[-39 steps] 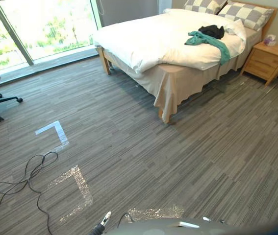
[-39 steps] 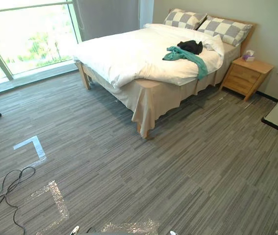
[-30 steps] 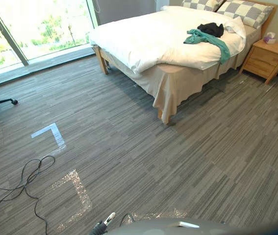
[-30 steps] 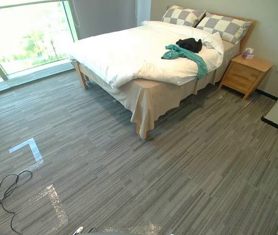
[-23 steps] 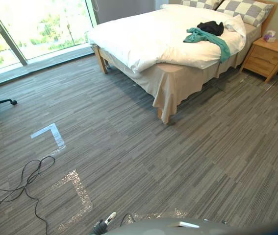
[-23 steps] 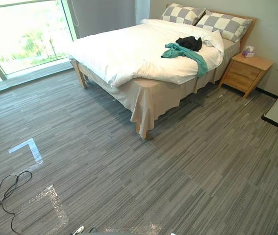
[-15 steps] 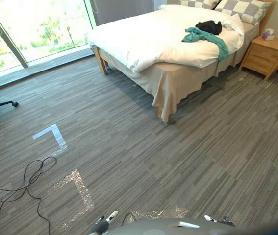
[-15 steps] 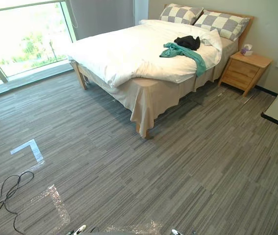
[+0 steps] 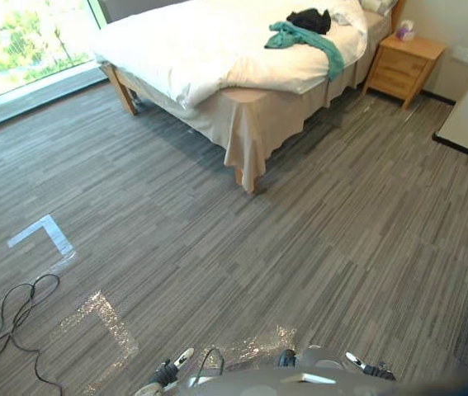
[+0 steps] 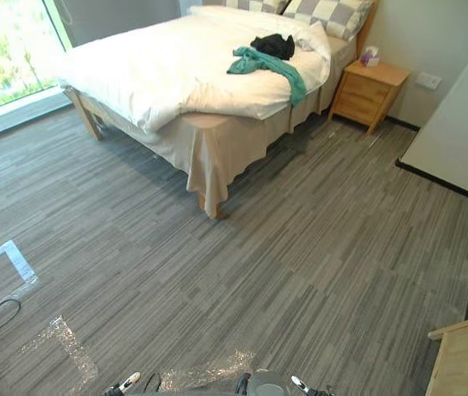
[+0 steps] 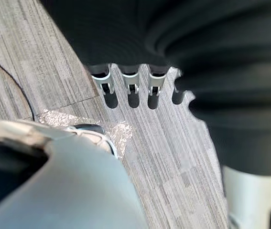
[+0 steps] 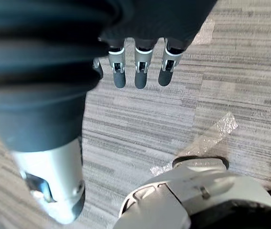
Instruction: Tidy the bed and pick cloth on bed and put in laundry
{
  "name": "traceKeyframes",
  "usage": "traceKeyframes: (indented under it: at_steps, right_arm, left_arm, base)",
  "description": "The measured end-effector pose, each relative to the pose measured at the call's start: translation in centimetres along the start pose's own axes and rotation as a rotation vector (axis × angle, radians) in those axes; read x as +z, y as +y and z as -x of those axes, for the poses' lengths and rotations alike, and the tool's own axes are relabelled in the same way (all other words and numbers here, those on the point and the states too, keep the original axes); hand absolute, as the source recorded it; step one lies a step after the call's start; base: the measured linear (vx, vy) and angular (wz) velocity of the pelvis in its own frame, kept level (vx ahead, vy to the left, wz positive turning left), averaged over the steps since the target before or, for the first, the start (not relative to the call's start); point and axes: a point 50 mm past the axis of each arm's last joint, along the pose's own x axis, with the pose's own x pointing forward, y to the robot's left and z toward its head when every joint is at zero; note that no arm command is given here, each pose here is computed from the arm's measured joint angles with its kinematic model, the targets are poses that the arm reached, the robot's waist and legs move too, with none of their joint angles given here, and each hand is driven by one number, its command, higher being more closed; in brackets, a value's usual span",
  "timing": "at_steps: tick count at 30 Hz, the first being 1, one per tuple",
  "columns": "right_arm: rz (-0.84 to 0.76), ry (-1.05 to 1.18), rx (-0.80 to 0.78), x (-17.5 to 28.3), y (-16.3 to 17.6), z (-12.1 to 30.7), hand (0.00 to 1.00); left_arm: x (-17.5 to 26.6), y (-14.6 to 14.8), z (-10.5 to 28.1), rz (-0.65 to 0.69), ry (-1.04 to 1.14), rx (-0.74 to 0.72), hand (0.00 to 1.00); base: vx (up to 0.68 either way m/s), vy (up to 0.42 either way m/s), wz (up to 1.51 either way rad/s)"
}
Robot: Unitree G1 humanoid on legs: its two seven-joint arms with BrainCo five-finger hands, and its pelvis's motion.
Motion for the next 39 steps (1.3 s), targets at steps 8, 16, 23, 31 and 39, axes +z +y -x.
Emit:
traceKeyframes:
  at_steps: [8, 16, 23, 31, 39]
  right_arm:
    - [0.036, -0.017, -0.003, -0.2, -0.4, 0.2, 0.00]
    - [0.169, -0.084, 0.011, 1.9, 0.0, -0.3, 0.00]
    - [0.177, -0.145, 0.147, 2.5, 4.4, 0.2, 0.00]
    - [0.122, -0.127, 0.106, 2.8, 4.1, -0.1, 0.00]
    - [0.011, -0.137, 0.067, 3.1, 3.1, -0.3, 0.00]
  left_arm:
    - [0.0, 0.2, 0.2, 0.092, -0.041, 0.043, 0.00]
    - [1.7, -2.1, 0.5, 0.341, -0.229, -0.118, 0.00]
    - [3.9, -3.0, 0.5, 0.263, -0.347, -0.171, 0.00]
    - [3.4, -3.2, -0.1, 0.129, -0.250, -0.076, 0.00]
    - [4.1, -4.2, -0.4, 0.005, -0.244, -0.099, 0.00]
  base:
    - [0.16, -0.096, -0.34]
    - [0.39, 0.031, -0.75]
    - [0.48, 0.193, -0.53]
    - [0.37, 0.228, -0.02]
    - [0.28, 0.006, 0.32]
